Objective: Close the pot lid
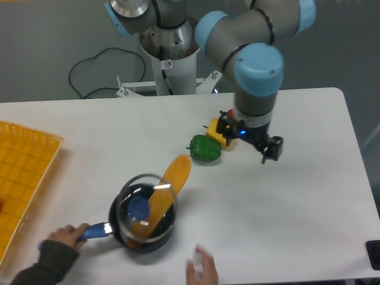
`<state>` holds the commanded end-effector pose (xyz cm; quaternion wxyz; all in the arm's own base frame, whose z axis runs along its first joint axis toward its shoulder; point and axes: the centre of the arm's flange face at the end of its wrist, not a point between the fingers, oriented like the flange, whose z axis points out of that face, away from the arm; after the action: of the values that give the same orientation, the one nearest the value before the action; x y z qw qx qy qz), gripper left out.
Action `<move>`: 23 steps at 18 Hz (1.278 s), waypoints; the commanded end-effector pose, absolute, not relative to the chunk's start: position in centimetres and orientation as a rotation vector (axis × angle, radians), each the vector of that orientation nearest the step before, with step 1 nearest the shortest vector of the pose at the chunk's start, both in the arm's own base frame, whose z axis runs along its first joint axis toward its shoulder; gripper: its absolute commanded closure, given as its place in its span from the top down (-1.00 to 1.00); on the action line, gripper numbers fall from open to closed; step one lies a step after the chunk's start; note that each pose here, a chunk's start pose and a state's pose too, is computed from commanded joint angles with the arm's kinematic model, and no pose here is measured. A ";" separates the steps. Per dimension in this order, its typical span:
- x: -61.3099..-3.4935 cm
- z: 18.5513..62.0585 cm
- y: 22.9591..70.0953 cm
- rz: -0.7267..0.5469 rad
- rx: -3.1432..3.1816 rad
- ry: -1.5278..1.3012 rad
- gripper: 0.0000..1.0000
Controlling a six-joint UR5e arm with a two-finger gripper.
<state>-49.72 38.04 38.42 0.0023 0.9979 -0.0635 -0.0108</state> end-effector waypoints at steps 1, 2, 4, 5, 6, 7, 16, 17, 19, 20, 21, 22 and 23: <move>-50.5 38.1 36.8 -0.025 3.130 -0.211 1.00; -51.0 38.1 36.1 -0.018 3.143 -0.217 1.00; -51.8 37.8 35.4 0.005 3.185 -0.211 1.00; -52.0 37.6 35.2 0.016 3.196 -0.204 1.00; -52.2 37.2 34.7 0.024 3.195 -0.194 1.00; -52.2 36.9 34.5 0.031 3.193 -0.206 1.00; -52.6 35.6 33.7 -0.025 3.190 -0.249 1.00; -52.5 35.7 33.8 -0.025 3.189 -0.281 1.00; -52.5 35.8 33.8 -0.027 3.189 -0.328 1.00; -52.5 35.8 33.8 -0.028 3.187 -0.335 1.00; -52.5 35.8 33.8 -0.028 3.187 -0.335 1.00; -52.5 35.8 33.8 -0.030 3.187 -0.335 1.00; -52.5 35.8 33.8 -0.031 3.187 -0.333 1.00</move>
<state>-52.54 33.76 35.83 -0.0316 0.9941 -0.1038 -0.0095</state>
